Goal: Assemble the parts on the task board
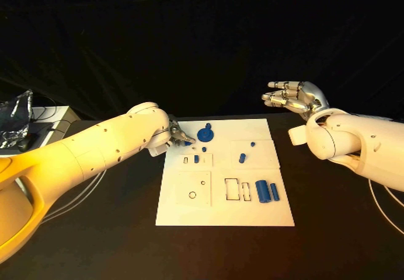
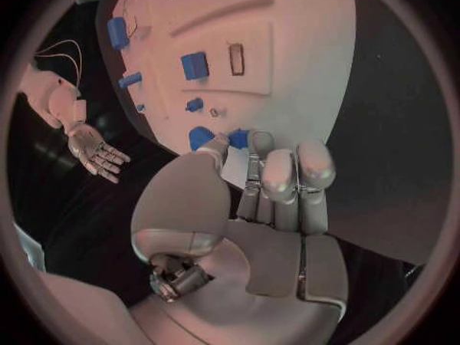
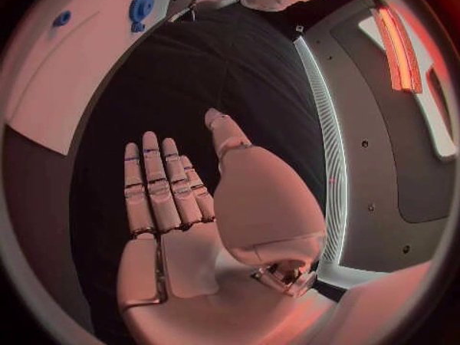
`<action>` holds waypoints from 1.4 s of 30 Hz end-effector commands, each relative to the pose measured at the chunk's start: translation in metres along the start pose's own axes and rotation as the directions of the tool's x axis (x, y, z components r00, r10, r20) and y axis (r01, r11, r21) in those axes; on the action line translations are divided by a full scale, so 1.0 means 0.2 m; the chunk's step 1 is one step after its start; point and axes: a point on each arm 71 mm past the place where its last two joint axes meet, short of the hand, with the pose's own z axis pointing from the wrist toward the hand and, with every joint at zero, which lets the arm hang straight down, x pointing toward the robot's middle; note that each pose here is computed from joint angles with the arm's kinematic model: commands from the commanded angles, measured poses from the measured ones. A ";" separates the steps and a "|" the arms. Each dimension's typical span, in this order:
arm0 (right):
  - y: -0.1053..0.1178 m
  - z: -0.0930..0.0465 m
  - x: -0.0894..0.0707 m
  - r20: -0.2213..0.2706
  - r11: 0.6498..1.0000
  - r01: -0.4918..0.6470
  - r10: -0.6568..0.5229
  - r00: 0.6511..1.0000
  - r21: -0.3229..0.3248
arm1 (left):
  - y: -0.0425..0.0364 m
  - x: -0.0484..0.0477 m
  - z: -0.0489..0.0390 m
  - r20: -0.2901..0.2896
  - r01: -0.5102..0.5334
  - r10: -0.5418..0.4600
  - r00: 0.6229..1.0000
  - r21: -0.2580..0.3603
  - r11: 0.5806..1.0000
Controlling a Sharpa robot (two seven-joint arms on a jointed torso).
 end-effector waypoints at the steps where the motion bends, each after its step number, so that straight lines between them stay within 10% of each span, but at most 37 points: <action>1: 0.00 0.00 0.00 -0.016 1.000 -0.003 0.003 1.000 -0.009 | 0.032 0.072 0.017 -0.077 -0.001 0.000 0.997 -0.021 1.000; 42: 0.00 0.00 -0.02 -0.013 1.000 -0.001 0.001 1.000 -0.007 | 0.118 0.054 -0.024 -0.177 0.050 -0.053 0.983 -0.020 0.999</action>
